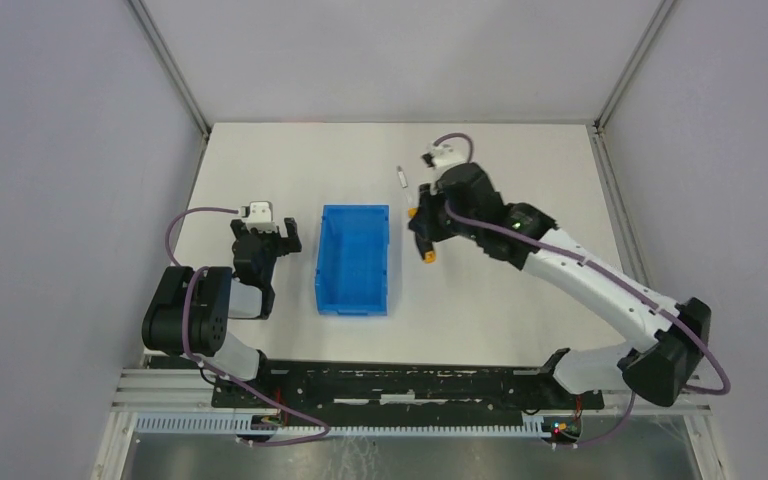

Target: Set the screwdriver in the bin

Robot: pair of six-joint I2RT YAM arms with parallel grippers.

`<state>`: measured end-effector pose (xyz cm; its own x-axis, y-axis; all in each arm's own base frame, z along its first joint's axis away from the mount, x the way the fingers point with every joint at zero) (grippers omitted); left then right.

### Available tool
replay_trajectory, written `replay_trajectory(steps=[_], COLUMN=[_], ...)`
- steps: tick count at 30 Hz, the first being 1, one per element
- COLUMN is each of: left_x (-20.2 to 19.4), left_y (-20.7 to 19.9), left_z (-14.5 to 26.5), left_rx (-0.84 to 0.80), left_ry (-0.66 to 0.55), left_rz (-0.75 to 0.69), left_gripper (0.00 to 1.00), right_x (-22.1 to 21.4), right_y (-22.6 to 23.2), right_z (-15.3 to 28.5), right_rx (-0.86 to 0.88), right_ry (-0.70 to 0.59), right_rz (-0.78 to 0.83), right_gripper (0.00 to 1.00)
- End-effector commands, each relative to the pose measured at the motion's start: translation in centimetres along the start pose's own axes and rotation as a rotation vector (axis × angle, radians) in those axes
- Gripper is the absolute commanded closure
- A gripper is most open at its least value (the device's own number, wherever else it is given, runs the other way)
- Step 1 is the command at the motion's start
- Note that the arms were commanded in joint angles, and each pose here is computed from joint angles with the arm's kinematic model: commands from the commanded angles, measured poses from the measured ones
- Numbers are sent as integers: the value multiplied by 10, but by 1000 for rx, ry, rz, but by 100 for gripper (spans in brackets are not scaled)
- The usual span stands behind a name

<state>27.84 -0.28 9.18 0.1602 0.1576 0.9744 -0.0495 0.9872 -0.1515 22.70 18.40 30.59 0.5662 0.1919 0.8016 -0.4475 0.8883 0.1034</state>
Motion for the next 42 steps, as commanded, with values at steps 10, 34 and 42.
replay_trajectory(steps=[10, 34, 42], left_x=[8, 8, 8], left_y=[-1, -2, -1], left_z=[-1, -1, -1], left_rx=[-9, -10, -9], left_ry=[-41, -43, -42], left_rz=[24, 24, 24], left_gripper=[0, 0, 0], right_x=[-20, -65, 20], right_y=[162, 172, 185], right_z=[-110, -175, -91], right_rx=[180, 52, 202], right_ry=[11, 157, -142], right_rz=[106, 187, 186], right_gripper=[100, 52, 49])
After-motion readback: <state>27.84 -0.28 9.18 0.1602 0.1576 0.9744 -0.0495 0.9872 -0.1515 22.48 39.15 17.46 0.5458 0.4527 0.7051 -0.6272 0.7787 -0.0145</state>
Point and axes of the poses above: each gripper's point midway between its finger pads, its own z axis back along the fingers, its own y axis along the line the jaws close on, x = y × z, the point moved 10 cm from there along z, back along the fingers, and after that the axes turned 9 degrees about z, right-handed, at the moved point
